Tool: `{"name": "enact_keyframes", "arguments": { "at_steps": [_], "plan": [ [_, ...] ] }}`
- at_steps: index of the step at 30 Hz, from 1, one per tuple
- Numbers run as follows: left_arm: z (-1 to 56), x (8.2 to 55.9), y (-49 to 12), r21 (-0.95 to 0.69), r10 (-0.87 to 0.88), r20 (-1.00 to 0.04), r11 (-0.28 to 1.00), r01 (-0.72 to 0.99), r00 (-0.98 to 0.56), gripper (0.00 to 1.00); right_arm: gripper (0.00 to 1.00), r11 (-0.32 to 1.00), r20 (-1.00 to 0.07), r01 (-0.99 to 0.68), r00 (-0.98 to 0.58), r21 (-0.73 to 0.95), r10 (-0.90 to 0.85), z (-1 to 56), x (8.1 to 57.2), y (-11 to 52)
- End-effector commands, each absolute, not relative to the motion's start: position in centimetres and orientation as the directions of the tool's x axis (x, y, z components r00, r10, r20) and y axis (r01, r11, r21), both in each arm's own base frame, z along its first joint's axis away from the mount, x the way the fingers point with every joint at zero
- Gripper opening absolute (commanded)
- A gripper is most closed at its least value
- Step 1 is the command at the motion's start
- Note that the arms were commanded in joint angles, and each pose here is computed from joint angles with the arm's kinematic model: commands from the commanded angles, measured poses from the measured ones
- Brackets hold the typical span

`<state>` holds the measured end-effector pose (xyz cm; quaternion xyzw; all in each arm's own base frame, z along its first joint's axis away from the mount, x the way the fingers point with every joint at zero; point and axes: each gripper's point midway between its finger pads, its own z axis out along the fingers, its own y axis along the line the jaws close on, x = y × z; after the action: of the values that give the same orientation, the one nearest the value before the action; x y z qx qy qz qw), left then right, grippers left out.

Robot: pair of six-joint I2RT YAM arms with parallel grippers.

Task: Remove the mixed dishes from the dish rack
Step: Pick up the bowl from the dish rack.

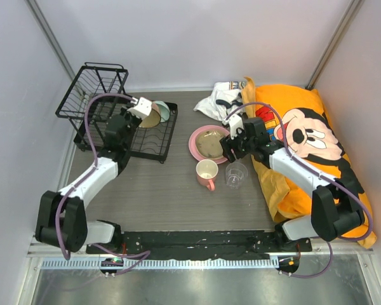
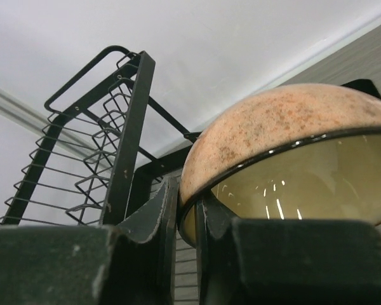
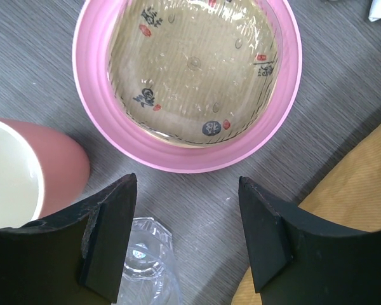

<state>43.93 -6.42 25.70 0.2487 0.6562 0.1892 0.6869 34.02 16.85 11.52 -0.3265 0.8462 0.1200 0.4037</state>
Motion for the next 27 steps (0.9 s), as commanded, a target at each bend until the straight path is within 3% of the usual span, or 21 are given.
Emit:
{"name": "enact_keyframes", "arguments": {
  "at_steps": [1, 14, 18, 27],
  "plan": [
    [31.8, 41.8, -7.0, 0.442, 0.439, -0.897, 0.89, 0.109, 0.052, 0.0, 0.7, 0.757, -0.84, -0.652, -0.39, -0.036, -0.377, 16.6, 34.6, 18.1],
    [30.2, 35.4, -9.1, 0.3, 0.4, -0.893, 0.87, 0.392, -0.205, 0.0, 0.69, 0.736, -0.866, -0.677, -0.349, -0.03, -0.357, 21.0, 34.2, 19.1],
    [28.3, 32.4, -10.4, 0.215, 0.428, -0.844, 0.822, 0.528, -0.322, 0.0, 0.69, 0.739, -0.868, -0.673, -0.349, -0.029, -0.352, 20.1, 34.0, 19.0],
    [26.0, 28.1, -12.8, 0.093, 0.515, -0.738, 0.718, 0.69, -0.436, 0.0, 0.69, 0.743, -0.86, -0.667, -0.346, -0.054, -0.374, 18.5, 33.8, 18.3]
  ]
}}
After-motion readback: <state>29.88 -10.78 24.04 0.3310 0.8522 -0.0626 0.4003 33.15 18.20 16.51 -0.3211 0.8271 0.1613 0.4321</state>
